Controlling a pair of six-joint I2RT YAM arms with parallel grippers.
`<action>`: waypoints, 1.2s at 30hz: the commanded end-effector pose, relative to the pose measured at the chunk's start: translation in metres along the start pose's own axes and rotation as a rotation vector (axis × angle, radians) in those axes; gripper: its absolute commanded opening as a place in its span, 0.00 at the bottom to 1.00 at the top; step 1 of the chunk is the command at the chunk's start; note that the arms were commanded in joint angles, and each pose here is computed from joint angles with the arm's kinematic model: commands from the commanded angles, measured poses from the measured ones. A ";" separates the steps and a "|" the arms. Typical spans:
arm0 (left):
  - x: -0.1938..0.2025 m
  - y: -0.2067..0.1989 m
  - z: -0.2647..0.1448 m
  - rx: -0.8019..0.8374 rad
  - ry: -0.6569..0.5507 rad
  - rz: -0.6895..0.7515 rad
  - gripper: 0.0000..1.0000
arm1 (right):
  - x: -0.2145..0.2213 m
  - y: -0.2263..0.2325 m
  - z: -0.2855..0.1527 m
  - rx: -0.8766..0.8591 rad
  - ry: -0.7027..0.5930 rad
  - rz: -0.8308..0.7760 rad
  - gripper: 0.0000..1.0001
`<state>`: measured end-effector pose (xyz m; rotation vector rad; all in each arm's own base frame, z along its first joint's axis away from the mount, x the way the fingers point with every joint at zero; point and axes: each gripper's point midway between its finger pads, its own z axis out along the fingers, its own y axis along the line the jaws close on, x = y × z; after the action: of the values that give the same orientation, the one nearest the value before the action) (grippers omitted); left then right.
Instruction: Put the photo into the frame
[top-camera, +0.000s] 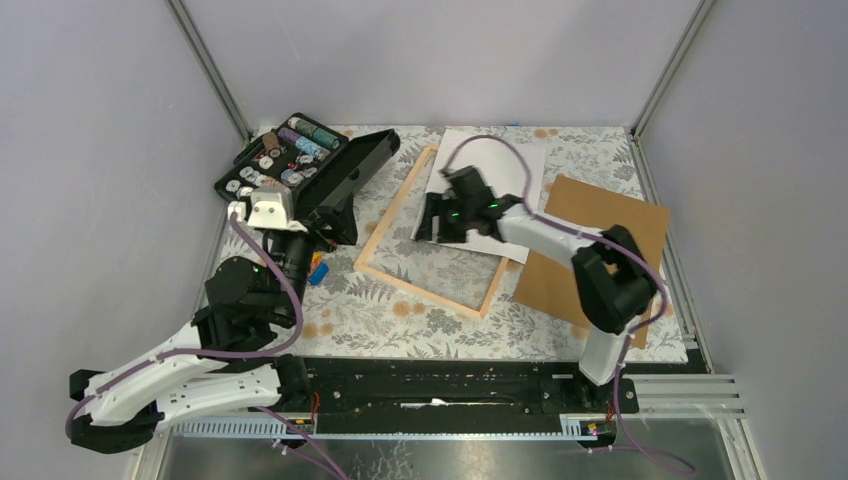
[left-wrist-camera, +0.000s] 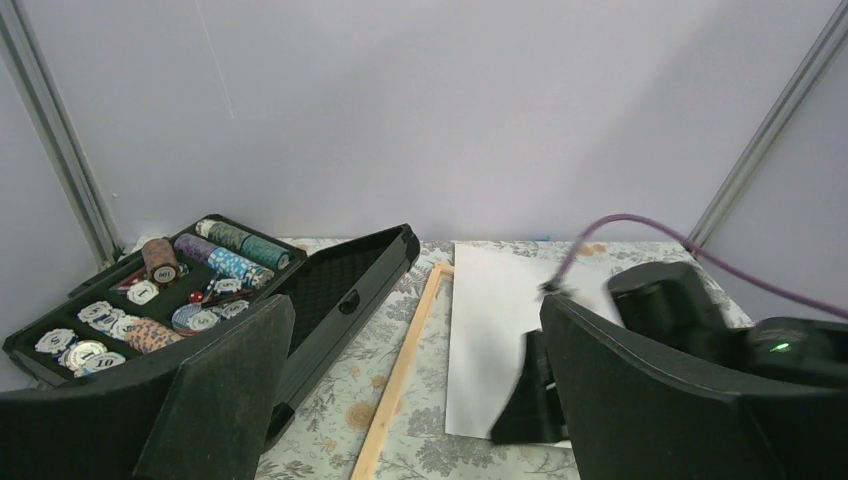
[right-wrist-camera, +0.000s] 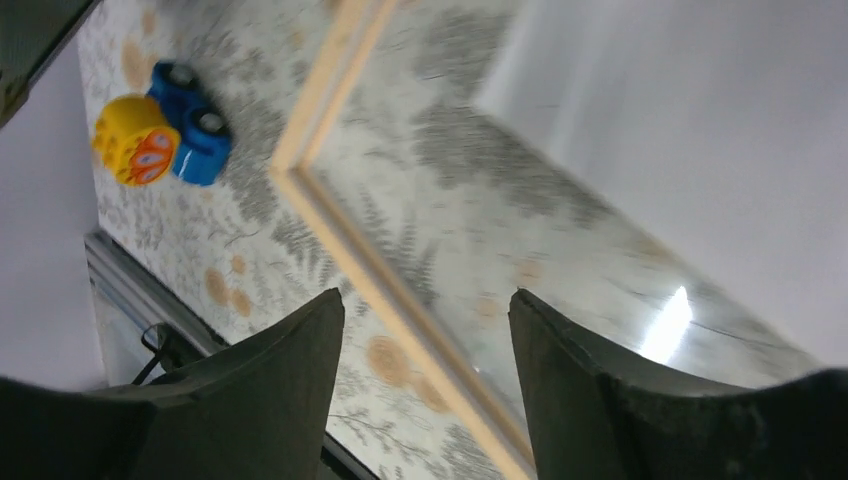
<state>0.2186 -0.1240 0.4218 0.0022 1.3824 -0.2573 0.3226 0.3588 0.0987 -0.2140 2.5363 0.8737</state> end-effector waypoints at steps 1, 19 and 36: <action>-0.003 -0.002 0.002 -0.003 -0.016 -0.014 0.99 | -0.050 -0.064 -0.065 -0.021 -0.158 0.139 0.74; 0.011 -0.023 0.008 0.055 0.033 0.007 0.99 | -0.080 -0.281 -0.117 -0.036 -0.368 0.548 0.95; 0.006 -0.027 0.006 0.084 0.031 -0.024 0.99 | -0.092 -0.279 -0.091 -0.256 -0.407 0.632 0.62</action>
<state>0.2249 -0.1559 0.4000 0.0999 1.4413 -0.2685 0.4424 0.0784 0.0345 0.7158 2.1813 1.2508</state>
